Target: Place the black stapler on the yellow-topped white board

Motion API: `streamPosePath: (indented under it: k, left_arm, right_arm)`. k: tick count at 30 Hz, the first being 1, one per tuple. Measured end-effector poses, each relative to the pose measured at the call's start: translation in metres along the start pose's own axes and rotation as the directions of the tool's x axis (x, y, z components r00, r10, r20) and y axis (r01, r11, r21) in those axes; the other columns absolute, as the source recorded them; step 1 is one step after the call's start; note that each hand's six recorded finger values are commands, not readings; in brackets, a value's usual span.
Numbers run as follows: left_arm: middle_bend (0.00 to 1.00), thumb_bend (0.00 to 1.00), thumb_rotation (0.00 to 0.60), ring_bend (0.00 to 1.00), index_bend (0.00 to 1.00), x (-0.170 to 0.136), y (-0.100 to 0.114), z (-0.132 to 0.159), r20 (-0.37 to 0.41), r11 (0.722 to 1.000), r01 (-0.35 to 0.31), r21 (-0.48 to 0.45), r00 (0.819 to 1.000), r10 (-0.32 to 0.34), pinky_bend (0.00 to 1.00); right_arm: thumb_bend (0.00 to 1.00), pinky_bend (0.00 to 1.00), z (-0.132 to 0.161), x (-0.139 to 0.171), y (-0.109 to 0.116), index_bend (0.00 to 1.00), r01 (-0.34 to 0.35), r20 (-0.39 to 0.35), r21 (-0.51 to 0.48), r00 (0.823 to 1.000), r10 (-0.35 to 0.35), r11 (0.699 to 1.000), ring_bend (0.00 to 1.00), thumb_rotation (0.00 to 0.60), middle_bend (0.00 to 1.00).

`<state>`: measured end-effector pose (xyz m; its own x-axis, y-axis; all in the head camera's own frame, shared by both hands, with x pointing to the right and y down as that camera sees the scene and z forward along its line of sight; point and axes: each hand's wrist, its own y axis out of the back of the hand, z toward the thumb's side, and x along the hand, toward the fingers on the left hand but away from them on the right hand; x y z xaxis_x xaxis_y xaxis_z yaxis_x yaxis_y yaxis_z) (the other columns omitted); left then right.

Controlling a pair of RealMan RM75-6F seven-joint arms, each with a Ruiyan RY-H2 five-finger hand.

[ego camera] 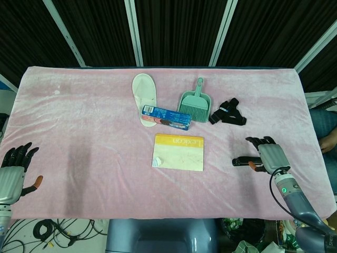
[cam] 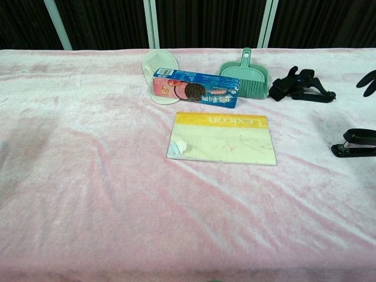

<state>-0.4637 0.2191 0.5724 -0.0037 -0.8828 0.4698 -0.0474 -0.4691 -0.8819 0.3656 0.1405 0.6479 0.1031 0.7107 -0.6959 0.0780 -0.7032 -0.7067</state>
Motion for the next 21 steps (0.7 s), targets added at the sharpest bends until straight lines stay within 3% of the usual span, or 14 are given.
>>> streamPosePath:
  k: [13, 21]
  left_arm:
    - [0.02, 0.32, 0.6, 0.0, 0.11, 0.0, 0.001, -0.001, -0.005, 1.0, -0.002, -0.001, 1.0, 0.002, 0.0]
    - [0.02, 0.32, 0.6, 0.0, 0.11, 0.0, 0.001, -0.002, -0.007, 1.0, 0.0, 0.001, 1.0, 0.0, 0.0]
  right_arm:
    - [0.23, 0.19, -0.015, -0.015, -0.037, 0.26, -0.012, 0.005, -0.019, 1.0, 0.012, 1.0, 0.3, 0.6, 0.27]
    - [0.23, 0.2, -0.02, -0.014, -0.044, 0.29, -0.018, 0.005, -0.031, 1.0, 0.018, 0.999, 0.31, 0.6, 0.29]
